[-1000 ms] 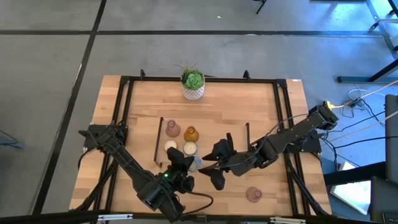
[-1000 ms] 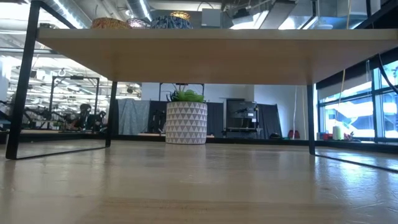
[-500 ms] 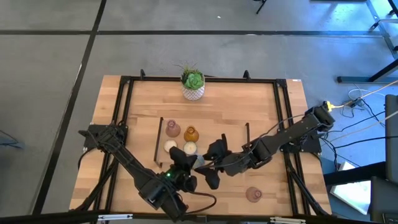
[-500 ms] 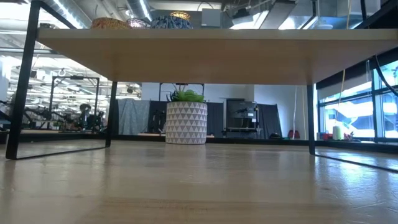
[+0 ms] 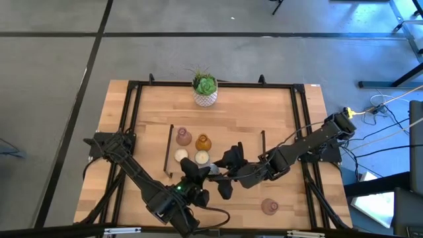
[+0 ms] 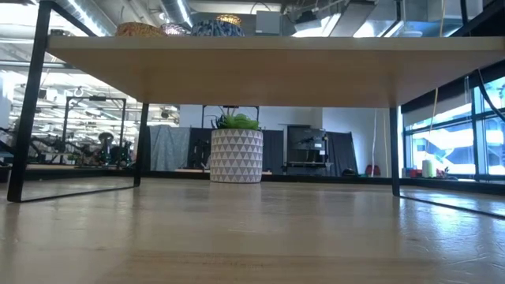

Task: Pick & Place candle stick holders
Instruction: Put the blue scented candle on the shelf

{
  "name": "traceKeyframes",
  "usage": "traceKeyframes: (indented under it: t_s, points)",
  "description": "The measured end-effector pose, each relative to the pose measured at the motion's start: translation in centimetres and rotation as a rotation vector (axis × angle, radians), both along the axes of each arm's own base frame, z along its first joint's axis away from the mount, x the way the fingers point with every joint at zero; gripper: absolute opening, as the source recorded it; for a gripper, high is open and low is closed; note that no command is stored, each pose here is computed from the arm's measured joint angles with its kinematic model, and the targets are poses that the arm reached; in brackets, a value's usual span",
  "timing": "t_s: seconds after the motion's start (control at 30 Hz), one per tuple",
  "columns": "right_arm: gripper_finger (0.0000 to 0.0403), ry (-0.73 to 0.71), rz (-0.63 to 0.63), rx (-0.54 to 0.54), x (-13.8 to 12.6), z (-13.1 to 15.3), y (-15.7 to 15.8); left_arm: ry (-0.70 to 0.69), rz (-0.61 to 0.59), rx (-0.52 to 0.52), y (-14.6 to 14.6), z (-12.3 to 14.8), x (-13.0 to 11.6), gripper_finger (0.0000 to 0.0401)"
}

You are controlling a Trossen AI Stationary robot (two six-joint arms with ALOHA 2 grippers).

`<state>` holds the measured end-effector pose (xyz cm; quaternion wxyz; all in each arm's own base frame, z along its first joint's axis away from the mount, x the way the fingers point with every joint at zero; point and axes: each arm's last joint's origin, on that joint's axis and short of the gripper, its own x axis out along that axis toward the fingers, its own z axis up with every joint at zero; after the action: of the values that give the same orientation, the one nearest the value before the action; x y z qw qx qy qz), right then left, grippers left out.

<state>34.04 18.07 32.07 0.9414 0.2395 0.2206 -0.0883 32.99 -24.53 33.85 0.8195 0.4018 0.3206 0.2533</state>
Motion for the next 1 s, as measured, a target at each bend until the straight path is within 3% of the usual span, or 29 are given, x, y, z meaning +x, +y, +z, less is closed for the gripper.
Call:
traceKeyframes:
  t_s: [0.47,1.0]
  points:
    - [0.0169,-0.002,0.014,-0.032,0.0,0.0,0.0,-0.038,-0.012,0.037,-0.5,0.2,0.1,0.0001]
    - [0.0160,-0.015,0.058,-0.073,-0.2,0.2,0.7,-0.055,-0.027,0.040,-1.2,0.3,-0.5,0.0004]
